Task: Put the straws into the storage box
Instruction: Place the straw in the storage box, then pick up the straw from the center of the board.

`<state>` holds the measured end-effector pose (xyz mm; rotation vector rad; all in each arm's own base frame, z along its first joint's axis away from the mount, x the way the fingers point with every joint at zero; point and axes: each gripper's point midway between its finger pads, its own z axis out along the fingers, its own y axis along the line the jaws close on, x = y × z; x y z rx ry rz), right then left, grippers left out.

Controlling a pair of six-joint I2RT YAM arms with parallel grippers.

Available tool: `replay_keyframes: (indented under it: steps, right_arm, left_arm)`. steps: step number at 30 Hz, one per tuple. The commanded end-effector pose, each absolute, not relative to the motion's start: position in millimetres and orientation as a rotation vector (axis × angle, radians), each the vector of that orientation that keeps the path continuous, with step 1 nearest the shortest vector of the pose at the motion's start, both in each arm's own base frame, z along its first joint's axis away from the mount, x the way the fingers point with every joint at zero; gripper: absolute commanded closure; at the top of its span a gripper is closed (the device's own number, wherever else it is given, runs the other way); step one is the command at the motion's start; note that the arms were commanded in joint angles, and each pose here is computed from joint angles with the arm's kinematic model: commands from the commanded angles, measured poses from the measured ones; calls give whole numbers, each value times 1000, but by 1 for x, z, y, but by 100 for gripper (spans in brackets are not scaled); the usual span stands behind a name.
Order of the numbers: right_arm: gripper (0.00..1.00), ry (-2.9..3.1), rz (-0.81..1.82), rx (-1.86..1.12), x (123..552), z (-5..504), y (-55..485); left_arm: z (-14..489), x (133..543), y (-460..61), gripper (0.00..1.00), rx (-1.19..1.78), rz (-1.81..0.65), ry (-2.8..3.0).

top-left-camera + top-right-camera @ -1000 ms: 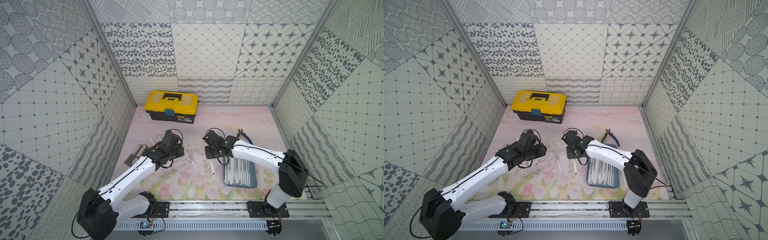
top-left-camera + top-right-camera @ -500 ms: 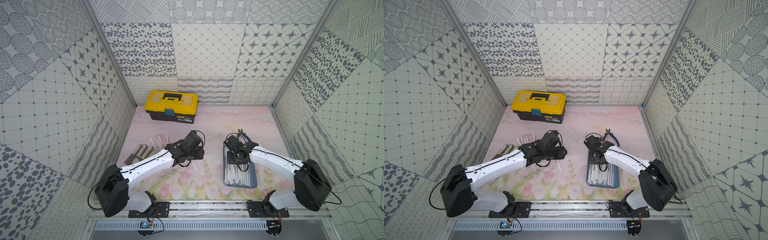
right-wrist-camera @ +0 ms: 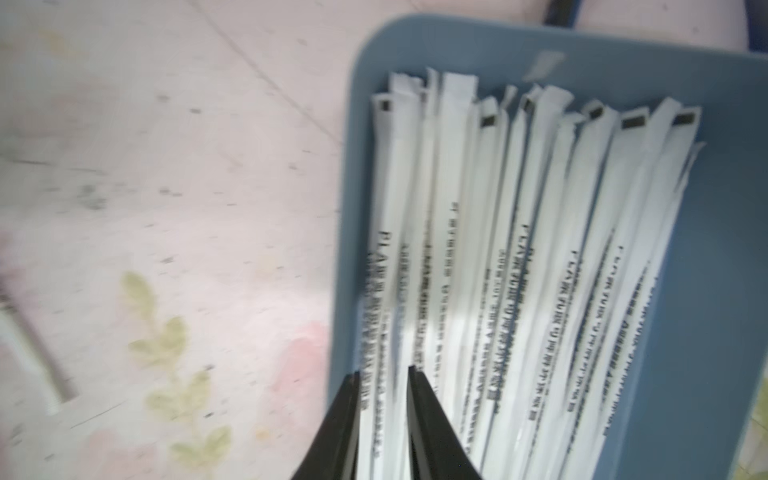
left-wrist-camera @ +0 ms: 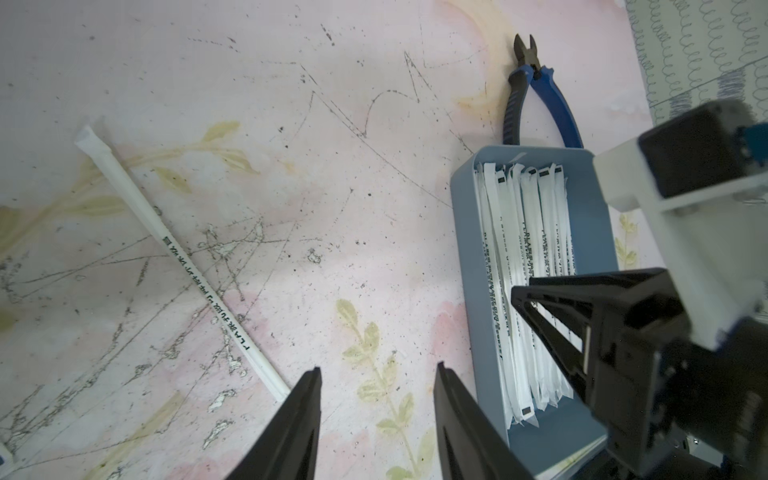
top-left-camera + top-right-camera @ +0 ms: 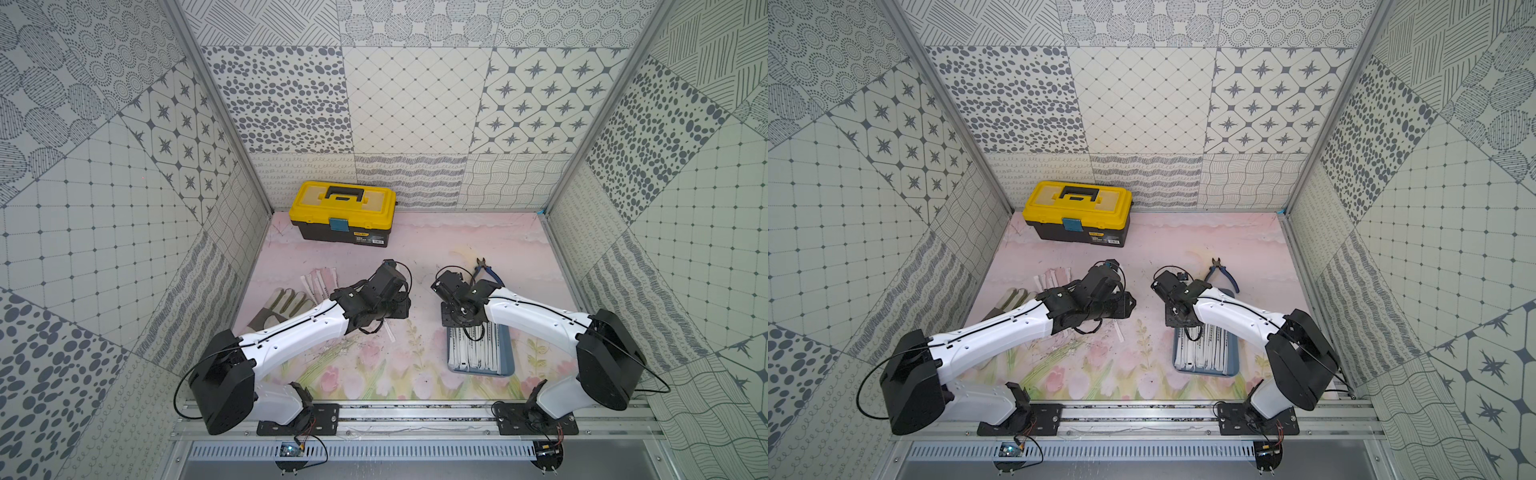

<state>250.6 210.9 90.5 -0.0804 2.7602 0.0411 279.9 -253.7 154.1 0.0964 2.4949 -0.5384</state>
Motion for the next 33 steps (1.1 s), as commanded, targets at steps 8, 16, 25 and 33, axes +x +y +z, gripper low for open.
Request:
replay_keyframes:
  steps: [8, 16, 25, 33]
  right_arm:
    - [62, 2661, 273, -285, 296, 94, 349]
    - [60, 2705, 230, -504, 302, 65, 405]
    - [69, 2765, 128, -526, 309, 25, 413]
    - [89, 2733, 138, -511, 312, 41, 412]
  left_arm:
    - [112, 268, -79, 50, -413, -6, 2577]
    - [109, 259, -53, 49, -490, 19, 2564]
    - [111, 262, -64, 50, -489, -72, 2562]
    - [119, 265, -67, 51, -489, -99, 2548]
